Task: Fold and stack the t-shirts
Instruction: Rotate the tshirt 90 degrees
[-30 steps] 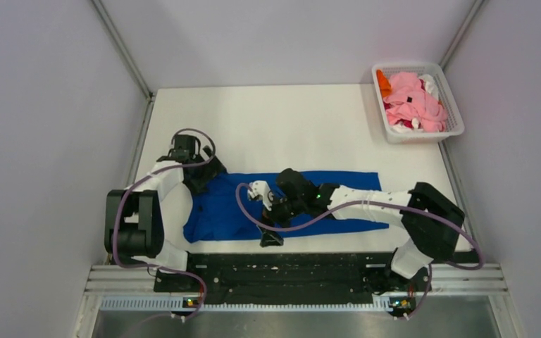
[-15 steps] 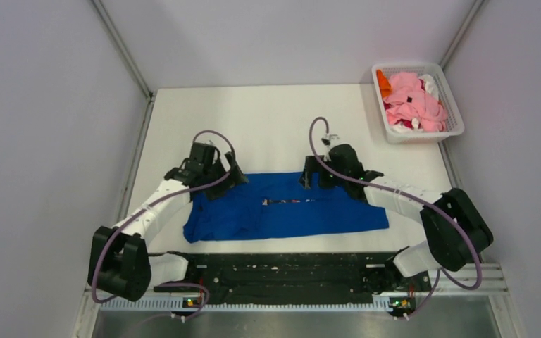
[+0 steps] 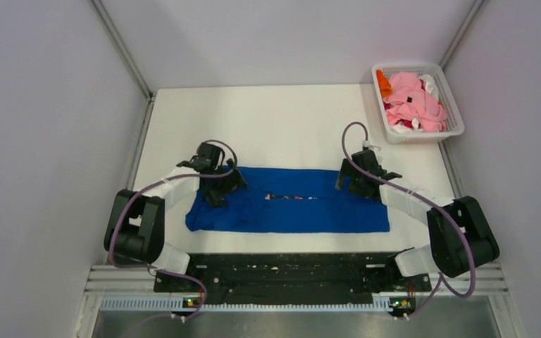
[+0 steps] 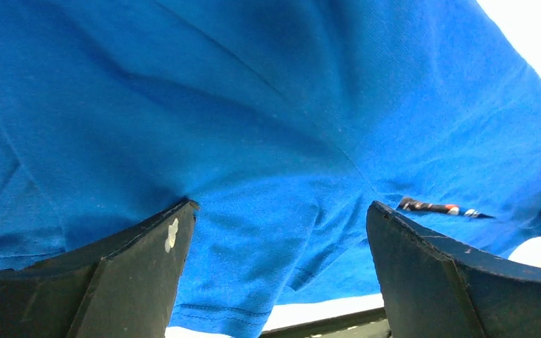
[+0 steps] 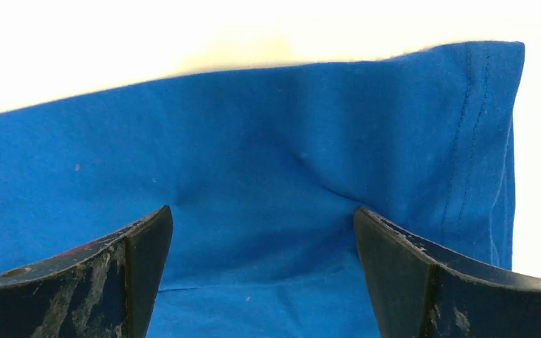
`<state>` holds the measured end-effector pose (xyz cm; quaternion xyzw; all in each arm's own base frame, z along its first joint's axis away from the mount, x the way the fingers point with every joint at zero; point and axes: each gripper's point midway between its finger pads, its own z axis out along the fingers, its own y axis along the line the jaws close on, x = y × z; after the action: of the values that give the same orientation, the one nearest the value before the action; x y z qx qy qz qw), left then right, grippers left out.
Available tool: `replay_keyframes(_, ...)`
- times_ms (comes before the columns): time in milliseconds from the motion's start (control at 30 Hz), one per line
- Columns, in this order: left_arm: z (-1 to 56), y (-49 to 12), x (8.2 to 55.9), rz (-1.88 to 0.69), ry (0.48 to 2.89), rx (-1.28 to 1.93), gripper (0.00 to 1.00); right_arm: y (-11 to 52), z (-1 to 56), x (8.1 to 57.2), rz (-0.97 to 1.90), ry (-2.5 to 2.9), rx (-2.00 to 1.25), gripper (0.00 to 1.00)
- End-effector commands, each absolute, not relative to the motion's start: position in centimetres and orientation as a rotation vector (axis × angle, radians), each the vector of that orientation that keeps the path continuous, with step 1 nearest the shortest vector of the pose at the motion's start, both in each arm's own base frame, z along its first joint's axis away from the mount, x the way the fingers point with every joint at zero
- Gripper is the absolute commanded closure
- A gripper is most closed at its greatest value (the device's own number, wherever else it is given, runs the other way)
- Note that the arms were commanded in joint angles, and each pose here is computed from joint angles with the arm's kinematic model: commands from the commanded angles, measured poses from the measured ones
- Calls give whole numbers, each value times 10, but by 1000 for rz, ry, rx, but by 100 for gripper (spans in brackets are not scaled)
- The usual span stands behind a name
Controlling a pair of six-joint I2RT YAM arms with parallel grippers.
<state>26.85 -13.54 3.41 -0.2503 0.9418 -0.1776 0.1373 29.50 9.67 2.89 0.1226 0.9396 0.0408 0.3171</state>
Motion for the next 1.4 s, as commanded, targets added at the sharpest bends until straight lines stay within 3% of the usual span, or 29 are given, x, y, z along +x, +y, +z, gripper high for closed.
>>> replay_keyframes(0,8,-109,299,-401,2684,-801,2,67,19,284,12,2477,461,1)
replay_keyframes(133,14,-107,355,-397,2627,-806,2,90,29,291,182,2456,345,1)
replay_keyframes(300,26,-145,467,-578,2579,-764,3,133,36,274,342,2450,179,1)
replay_keyframes(433,47,-182,571,-791,2442,-695,3,194,30,228,453,2524,-104,1)
replay_keyframes(567,68,-239,628,-1135,2293,-642,2,262,27,164,619,2560,-515,1)
replay_keyframes(667,90,-285,647,-1239,2124,-598,1,303,30,124,704,2543,-786,1)
replay_keyframes(800,96,-314,661,-1140,2029,-591,1,339,40,102,808,2453,-975,2)
replay_keyframes(1067,57,-285,677,-961,2009,-793,1,346,61,85,875,2317,-1145,2)
replay_keyframes(1233,52,-268,689,-977,1969,-868,1,350,77,55,1058,2230,-1305,2)
replay_keyframes(1367,61,-257,698,-983,1925,-888,1,336,77,52,1010,2249,-1354,1)
